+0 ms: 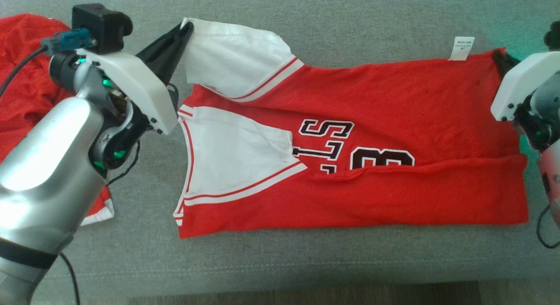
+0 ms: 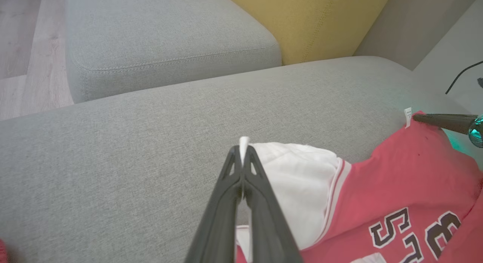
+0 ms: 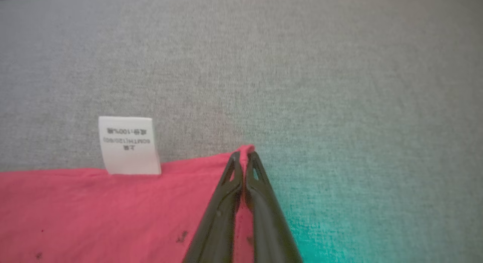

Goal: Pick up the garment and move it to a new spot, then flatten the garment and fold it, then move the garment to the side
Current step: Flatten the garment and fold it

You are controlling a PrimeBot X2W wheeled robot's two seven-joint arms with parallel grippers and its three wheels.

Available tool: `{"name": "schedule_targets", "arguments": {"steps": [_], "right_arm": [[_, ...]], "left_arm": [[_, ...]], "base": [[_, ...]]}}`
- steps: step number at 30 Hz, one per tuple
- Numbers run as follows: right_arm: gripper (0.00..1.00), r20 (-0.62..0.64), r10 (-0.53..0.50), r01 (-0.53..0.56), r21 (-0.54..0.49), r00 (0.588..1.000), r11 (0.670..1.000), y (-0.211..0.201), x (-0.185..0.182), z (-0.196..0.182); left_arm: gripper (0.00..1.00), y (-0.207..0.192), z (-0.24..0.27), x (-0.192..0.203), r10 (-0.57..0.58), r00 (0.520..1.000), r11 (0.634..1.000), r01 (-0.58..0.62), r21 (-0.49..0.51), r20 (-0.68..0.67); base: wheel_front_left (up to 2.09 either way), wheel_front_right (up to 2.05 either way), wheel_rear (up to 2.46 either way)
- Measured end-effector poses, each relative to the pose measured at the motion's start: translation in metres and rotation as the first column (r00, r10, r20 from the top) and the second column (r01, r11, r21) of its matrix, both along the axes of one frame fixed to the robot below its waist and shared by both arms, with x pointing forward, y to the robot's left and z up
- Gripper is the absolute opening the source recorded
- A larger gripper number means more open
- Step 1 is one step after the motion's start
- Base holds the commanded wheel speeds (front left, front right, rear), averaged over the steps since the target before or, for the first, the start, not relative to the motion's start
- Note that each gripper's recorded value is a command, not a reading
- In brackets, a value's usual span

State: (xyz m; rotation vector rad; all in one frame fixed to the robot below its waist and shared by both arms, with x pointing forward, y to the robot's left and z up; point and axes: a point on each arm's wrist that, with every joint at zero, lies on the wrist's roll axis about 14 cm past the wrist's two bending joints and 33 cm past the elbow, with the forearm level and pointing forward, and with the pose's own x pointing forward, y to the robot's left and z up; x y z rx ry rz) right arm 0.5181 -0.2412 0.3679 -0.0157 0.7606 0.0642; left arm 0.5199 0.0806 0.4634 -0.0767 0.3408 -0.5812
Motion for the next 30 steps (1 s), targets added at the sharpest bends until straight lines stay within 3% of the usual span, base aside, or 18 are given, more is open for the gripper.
{"name": "schedule_targets", "arguments": {"steps": [15,30], "right_arm": [[0.00,0.264,-0.049,0.056,-0.021,0.963,0.998,-0.022,0.032,0.038],[0.00,0.351,-0.080,0.093,-0.022,0.933,0.995,-0.027,0.037,0.053]], "left_arm": [[0.00,0.022,0.001,0.034,0.116,0.992,0.993,-0.115,-0.008,0.048],[0.00,0.018,0.021,0.065,0.133,0.977,0.991,-0.136,0.011,0.170]], "base": [[0.00,0.00,0.00],[0.00,0.00,0.00]]}}
